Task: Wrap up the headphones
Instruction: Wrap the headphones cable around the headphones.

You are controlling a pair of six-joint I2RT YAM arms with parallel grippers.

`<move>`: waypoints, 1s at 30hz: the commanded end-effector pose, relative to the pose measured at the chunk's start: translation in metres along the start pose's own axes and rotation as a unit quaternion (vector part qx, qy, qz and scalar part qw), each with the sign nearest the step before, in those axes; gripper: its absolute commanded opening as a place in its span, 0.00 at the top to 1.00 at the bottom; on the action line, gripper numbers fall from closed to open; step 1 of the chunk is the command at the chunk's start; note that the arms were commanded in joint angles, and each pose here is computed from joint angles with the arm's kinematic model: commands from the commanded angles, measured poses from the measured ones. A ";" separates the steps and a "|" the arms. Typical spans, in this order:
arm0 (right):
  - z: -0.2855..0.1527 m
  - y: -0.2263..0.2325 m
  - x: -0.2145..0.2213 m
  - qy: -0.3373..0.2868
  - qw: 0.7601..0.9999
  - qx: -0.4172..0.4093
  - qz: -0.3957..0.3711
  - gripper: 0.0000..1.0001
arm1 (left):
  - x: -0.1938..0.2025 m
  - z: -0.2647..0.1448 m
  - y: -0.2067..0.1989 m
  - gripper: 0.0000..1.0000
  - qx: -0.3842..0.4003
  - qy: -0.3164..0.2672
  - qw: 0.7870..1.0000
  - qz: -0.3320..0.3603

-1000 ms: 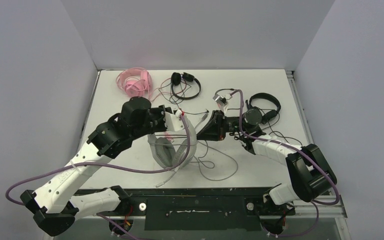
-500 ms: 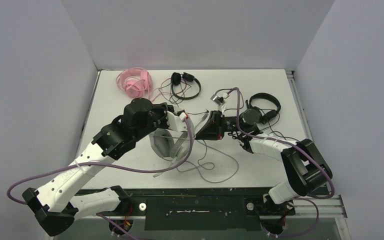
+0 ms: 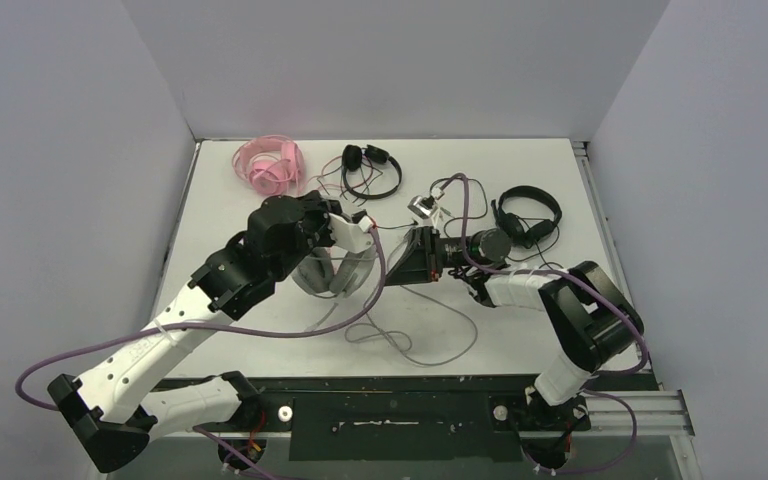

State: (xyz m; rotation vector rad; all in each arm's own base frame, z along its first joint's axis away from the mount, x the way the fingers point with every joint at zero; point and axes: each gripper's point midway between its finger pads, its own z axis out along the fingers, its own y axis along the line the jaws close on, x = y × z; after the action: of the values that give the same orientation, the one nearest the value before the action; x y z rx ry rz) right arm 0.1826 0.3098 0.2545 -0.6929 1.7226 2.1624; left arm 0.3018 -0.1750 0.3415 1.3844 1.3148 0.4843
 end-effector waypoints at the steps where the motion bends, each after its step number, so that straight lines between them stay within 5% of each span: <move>1: 0.011 0.047 0.000 -0.002 0.990 -0.080 -0.118 0.85 | -0.003 -0.012 0.053 1.00 -0.108 -0.001 0.994 -0.028; 11: 0.007 0.024 -0.047 -0.099 0.984 0.006 -0.150 0.78 | -0.016 -0.017 0.060 1.00 -0.123 -0.039 0.988 -0.088; 16: -0.018 -0.040 -0.056 -0.088 0.942 0.230 -0.227 0.67 | -0.023 -0.019 0.057 1.00 -0.106 -0.056 0.987 -0.108; 19: -0.037 -0.049 -0.047 -0.090 0.924 0.278 -0.245 0.63 | -0.033 -0.021 0.063 1.00 -0.104 -0.078 0.976 -0.173; 23: -0.054 -0.038 -0.042 -0.134 0.903 0.302 -0.276 0.51 | -0.032 -0.024 0.075 1.00 -0.154 -0.094 0.932 -0.315; 30: -0.096 -0.014 -0.056 -0.228 0.836 0.388 -0.315 0.18 | -0.011 -0.019 0.076 1.00 -0.181 -0.103 0.811 -0.547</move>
State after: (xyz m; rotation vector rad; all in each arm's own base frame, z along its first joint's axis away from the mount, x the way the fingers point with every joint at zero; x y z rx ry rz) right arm 0.2373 0.2560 0.2312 -0.4924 1.6894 1.1598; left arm 0.3110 -0.1718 0.3645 0.6889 1.5574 0.1025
